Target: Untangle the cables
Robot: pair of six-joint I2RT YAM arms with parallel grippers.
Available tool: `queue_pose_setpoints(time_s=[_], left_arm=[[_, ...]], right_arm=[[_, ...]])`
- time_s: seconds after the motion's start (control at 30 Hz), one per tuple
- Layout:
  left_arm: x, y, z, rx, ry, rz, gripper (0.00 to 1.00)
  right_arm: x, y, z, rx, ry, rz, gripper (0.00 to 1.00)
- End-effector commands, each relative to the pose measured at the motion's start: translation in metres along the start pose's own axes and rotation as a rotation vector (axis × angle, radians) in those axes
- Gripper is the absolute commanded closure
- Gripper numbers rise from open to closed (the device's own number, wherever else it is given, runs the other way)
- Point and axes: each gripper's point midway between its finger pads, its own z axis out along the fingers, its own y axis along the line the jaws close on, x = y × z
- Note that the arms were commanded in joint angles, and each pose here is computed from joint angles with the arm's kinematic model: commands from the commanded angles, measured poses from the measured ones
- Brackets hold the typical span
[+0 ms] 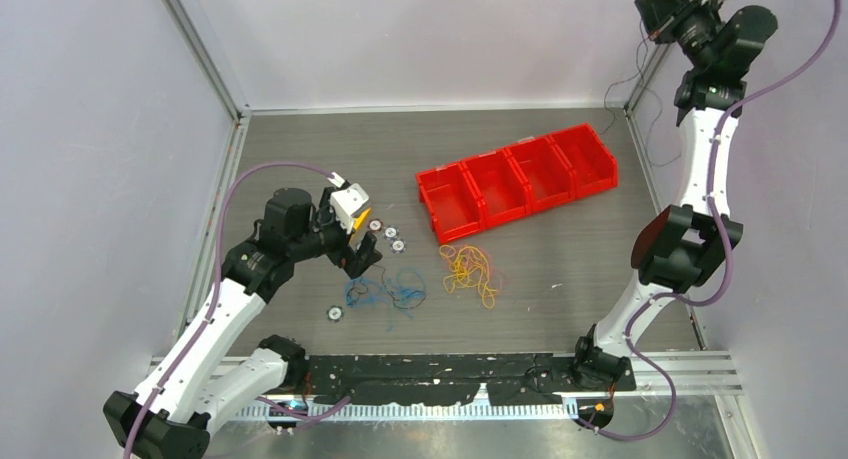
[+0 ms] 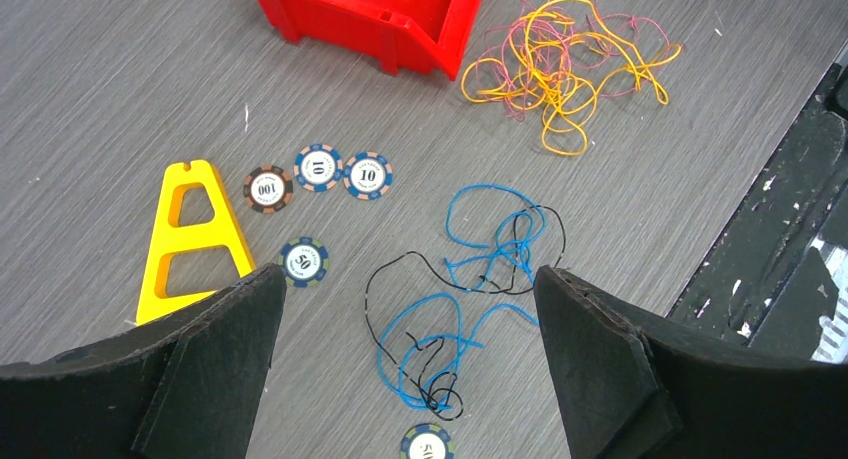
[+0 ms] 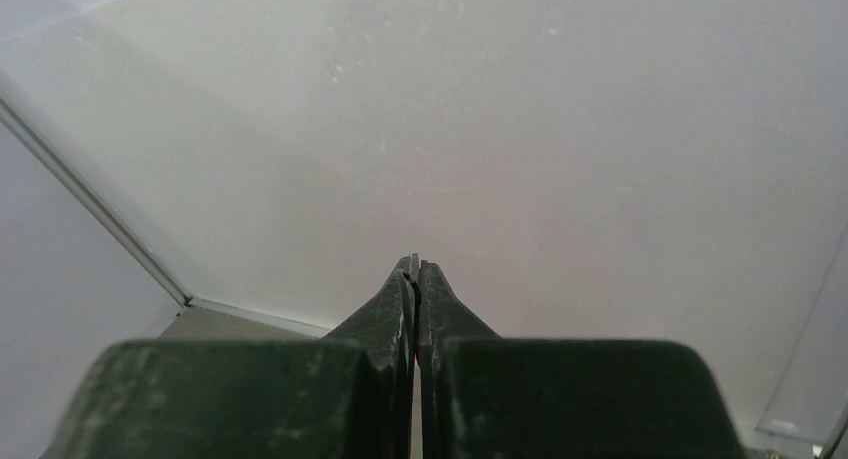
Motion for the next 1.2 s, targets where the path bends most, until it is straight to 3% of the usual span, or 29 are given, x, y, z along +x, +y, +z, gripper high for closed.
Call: queue_pose_setpoints(time_s=[0.0,0.33,0.57,0.87,1.03,1.17], left_arm=[[-0.021,0.006,-0.003,-0.025,-0.061,0.023,0.03],[-0.014,0.013,0.001,-0.058,-0.041,0.018,0.02],[-0.006,0.016,0.000,-0.078,-0.022,0.029,0.02],[-0.005,0.015,0.002,-0.073,-0.031,0.023,0.02],[-0.003,0.014,0.000,-0.078,-0.040,0.029,0.02],[-0.001,0.013,-0.002,-0.079,-0.045,0.031,0.02]], right_arm=[[0.027,-0.011,0.009,0.017,0.006,0.013,0.95],[0.094,-0.020,0.047,0.039,0.020,0.116,0.95],[0.113,-0.030,0.054,0.063,0.030,0.195,0.94],[0.080,0.037,0.038,0.044,-0.003,0.199,0.95],[0.063,0.062,0.025,0.103,-0.023,0.057,0.95],[0.060,0.056,0.017,0.200,-0.001,-0.051,0.95]])
